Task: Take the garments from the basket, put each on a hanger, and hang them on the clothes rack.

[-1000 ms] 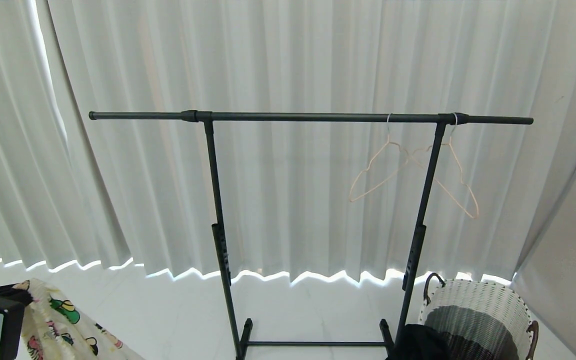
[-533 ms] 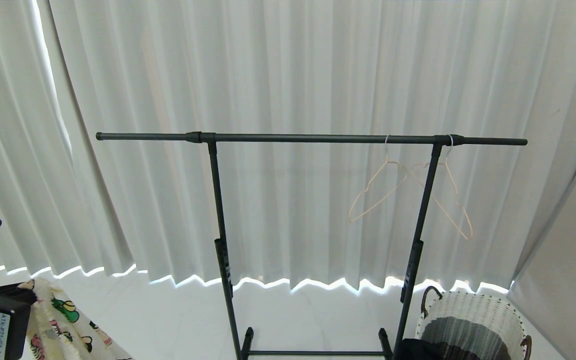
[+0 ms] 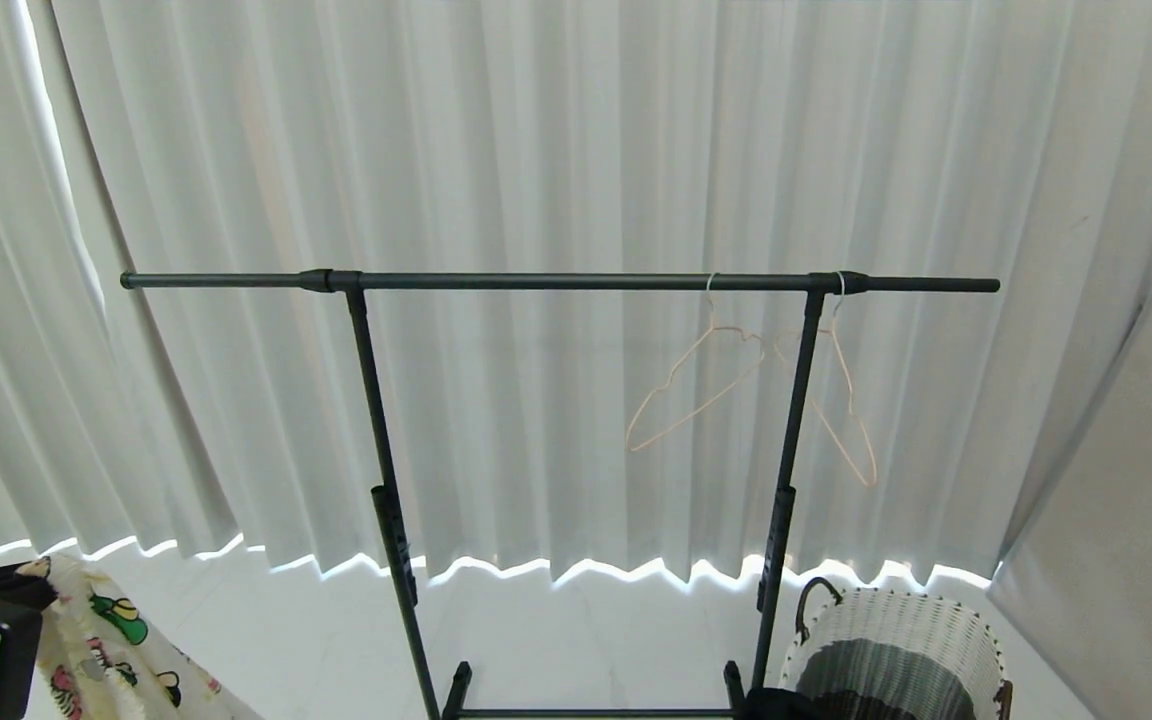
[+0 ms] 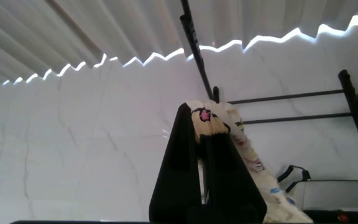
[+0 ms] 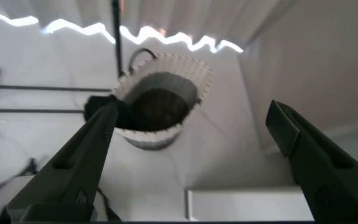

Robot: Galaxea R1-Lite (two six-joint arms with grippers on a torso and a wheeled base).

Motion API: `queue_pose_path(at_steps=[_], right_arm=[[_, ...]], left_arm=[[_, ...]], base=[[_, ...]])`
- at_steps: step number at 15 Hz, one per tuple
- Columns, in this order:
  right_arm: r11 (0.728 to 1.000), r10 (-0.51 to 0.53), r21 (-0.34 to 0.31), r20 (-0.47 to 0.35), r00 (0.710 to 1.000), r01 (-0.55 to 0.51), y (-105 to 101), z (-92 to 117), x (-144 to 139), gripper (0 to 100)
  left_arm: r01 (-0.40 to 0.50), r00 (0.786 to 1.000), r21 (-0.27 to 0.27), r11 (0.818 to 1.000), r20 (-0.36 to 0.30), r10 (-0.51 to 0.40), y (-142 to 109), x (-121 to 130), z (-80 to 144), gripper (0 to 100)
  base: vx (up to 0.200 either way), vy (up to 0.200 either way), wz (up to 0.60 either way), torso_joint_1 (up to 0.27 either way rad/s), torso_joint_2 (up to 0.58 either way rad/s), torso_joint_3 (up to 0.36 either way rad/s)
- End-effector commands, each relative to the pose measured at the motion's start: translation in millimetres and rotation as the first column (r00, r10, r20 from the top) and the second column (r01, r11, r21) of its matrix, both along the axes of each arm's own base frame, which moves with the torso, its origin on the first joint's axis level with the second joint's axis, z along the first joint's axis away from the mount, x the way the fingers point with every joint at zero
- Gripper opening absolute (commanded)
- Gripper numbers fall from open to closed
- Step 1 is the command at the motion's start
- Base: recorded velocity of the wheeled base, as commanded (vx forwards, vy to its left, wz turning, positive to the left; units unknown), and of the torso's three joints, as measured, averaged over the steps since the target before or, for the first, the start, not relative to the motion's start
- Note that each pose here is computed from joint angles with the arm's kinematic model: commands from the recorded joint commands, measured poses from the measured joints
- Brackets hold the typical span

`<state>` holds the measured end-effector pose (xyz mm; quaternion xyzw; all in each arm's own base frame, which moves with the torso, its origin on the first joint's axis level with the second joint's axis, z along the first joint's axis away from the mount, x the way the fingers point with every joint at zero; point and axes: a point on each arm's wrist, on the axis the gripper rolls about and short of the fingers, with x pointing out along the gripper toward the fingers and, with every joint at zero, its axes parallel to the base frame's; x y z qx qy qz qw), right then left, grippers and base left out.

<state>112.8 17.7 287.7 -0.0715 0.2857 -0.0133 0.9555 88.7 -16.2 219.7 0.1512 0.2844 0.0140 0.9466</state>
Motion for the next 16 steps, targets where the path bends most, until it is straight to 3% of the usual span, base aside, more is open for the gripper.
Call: queue_pose_path(at_steps=[1,7,12,16], right_arm=[[0.999,0.032,0.022,0.014,0.999,-0.032,1.9,-1.4,4.8,100],[0.999,0.042,0.031,0.041,0.998,-0.043,9.7,-6.1,41.5,100],[0.999,0.04,0.019,-0.038,0.998,-0.04,14.4,-22.7,62.2,100],[0.999,0.039,0.02,-0.063,0.997,-0.038,20.8,-67.9,94.4,100]], left_arm=[[-0.042,0.999,-0.001,0.999,-0.012,0.042,3.4,3.4,-0.8,0],[-0.042,0.999,-0.007,0.999,-0.01,0.042,4.0,3.3,-0.3,0],[-0.025,0.999,-0.016,1.0,-0.019,0.025,3.0,6.1,-0.2,0],[-0.023,0.999,-0.009,1.0,-0.044,0.022,2.3,9.1,-4.1,0]], base=[[0.2,0.0,0.0,0.002,0.0,0.007],[0.2,0.0,0.0,0.002,0.0,0.002],[0.2,0.0,0.0,0.001,0.0,0.0],[0.15,0.0,0.0,0.004,0.0,0.003]])
